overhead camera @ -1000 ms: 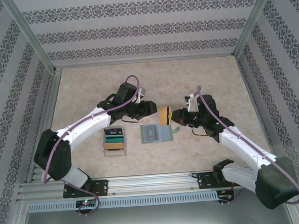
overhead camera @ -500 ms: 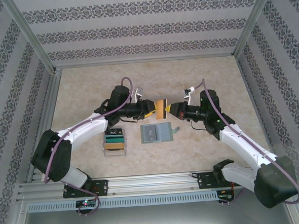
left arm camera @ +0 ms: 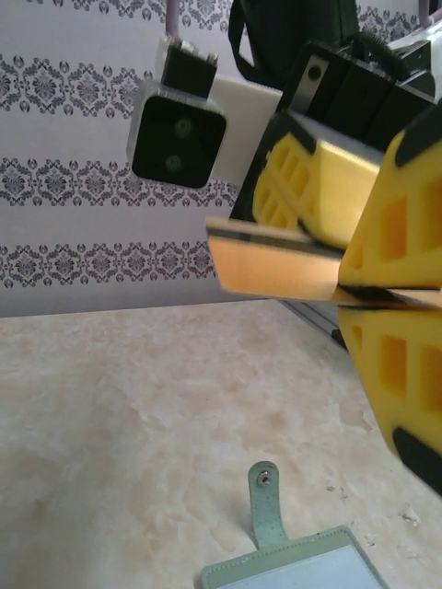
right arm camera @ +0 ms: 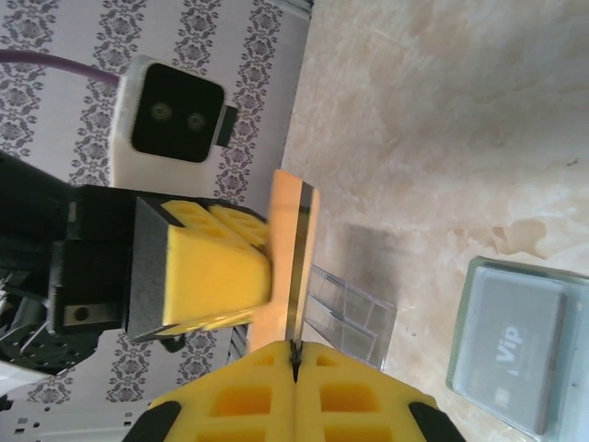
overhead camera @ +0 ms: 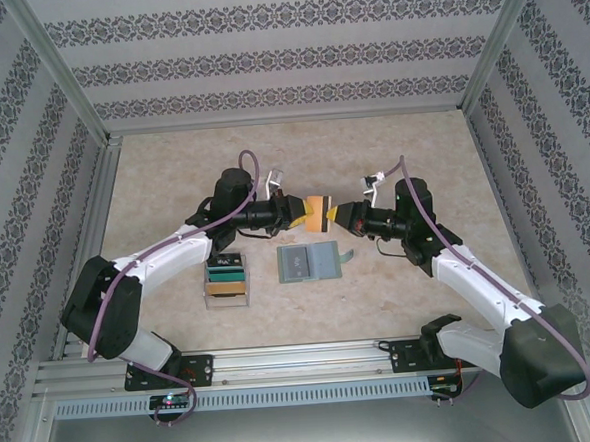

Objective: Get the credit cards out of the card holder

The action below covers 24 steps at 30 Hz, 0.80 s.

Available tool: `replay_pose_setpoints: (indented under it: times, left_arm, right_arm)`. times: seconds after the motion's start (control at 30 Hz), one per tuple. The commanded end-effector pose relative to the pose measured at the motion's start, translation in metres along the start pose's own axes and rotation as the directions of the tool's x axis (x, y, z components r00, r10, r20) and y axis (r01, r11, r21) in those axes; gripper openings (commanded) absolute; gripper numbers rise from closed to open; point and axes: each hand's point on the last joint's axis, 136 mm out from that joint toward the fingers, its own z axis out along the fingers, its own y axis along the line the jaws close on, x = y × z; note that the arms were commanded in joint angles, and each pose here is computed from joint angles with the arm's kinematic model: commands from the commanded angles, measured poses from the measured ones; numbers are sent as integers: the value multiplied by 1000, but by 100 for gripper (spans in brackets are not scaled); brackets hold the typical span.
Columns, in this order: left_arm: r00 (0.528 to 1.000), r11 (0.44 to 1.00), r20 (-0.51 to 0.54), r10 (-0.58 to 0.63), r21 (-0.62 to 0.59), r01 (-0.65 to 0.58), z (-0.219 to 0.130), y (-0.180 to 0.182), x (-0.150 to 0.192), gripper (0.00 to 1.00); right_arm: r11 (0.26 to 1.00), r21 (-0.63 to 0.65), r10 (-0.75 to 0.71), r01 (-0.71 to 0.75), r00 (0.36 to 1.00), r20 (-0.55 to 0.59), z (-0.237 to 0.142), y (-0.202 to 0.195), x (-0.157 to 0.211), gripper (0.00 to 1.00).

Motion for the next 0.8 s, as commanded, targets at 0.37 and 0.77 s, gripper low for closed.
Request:
replay_pose_setpoints:
  times: [0.37,0.77]
  left_arm:
    - [989,969,1,147,-200,-144,-36,6,15,0]
    - [628,428,-378,680,-492,-758,-136,48,46,0]
  right_arm:
    - [993,102,-53,53,999,-2,-5,-17,3,98]
    - [972,198,-130,125,991,14,-10,-20,-6,98]
